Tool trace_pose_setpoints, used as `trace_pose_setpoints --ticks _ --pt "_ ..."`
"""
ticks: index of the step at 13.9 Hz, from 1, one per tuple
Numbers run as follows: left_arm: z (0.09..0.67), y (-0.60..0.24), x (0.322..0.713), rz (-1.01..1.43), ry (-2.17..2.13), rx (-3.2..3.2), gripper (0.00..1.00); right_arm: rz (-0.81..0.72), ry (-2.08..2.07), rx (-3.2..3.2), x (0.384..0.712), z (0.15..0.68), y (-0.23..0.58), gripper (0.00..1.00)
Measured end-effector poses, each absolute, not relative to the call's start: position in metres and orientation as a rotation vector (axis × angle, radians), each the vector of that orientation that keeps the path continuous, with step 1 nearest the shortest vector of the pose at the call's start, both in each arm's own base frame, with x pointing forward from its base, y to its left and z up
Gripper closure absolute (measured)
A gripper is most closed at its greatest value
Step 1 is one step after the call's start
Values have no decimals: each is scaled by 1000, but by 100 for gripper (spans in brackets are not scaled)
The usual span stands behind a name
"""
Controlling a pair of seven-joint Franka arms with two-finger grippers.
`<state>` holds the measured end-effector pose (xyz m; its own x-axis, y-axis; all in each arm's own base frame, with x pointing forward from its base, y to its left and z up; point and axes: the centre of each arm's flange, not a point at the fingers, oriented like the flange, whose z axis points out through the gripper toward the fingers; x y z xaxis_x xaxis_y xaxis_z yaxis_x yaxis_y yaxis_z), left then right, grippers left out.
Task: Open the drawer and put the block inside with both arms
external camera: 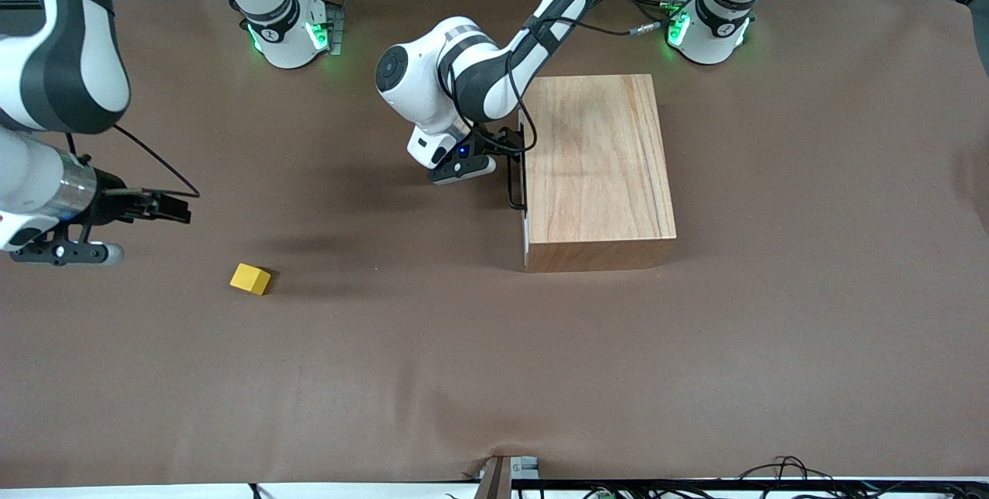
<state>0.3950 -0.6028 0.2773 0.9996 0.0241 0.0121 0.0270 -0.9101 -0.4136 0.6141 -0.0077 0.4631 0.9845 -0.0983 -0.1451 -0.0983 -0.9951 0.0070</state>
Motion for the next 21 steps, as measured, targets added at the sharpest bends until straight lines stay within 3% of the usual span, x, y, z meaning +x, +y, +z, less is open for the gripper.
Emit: trace_pose_setpoints --ticks 8,15,21 --pt "280 -604 408 -52 -49 -2765 0 264 648 -3106 650 334 4 0" --pt "281 -607 407 -57 -45 -2779 0 148 687 -3101 644 210 7 0" --pt "285 -614 411 -26 -84 -2873 0 185 680 -3109 639 184 10 0"
